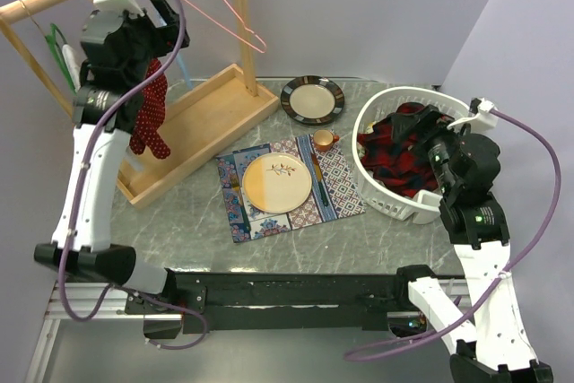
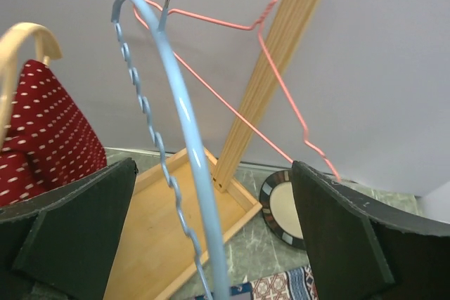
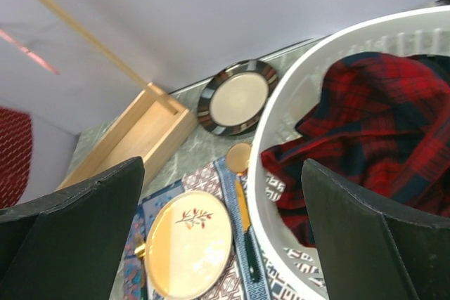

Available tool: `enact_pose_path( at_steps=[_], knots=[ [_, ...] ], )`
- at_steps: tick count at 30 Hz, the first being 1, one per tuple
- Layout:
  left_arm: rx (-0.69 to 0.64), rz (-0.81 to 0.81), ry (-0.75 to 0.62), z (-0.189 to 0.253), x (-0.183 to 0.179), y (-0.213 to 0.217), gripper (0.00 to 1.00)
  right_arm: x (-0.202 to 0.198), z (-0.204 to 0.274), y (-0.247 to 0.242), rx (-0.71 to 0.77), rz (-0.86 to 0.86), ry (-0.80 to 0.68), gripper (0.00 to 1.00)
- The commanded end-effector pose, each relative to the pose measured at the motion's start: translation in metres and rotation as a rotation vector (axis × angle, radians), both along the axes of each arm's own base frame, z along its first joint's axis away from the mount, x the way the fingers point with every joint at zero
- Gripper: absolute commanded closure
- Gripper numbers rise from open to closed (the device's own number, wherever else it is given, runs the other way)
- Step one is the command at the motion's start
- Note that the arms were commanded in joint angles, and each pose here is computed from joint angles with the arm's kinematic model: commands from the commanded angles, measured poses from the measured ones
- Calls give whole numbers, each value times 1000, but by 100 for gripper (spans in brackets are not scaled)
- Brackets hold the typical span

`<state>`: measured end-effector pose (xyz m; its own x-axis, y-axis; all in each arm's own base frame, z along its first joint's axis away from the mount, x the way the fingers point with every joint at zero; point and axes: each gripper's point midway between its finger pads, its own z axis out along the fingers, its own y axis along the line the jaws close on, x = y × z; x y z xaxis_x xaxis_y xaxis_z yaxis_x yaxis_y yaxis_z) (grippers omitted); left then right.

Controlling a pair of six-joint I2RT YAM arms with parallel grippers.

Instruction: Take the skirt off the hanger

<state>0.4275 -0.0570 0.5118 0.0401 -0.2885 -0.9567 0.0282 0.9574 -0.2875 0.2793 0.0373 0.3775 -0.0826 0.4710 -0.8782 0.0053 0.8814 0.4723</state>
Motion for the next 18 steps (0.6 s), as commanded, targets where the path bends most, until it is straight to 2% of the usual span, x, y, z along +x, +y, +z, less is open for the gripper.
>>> enact_pose_path(
  at_steps=[1,3,6,14,18],
  knots=[
    [67,-53,-1,8,-34,-2,3,-7,24,19,7,79,-78,0],
    [91,-32,10,8,-45,5,1,-8,26,24,9,93,-85,0],
    [113,36,27,11,-67,21,8,-11,25,34,17,129,-89,0],
    [174,158,66,6,-87,48,11,-8,19,54,-5,179,-49,0],
    [216,269,106,2,-90,70,14,-11,15,67,-1,213,-45,0]
  ],
)
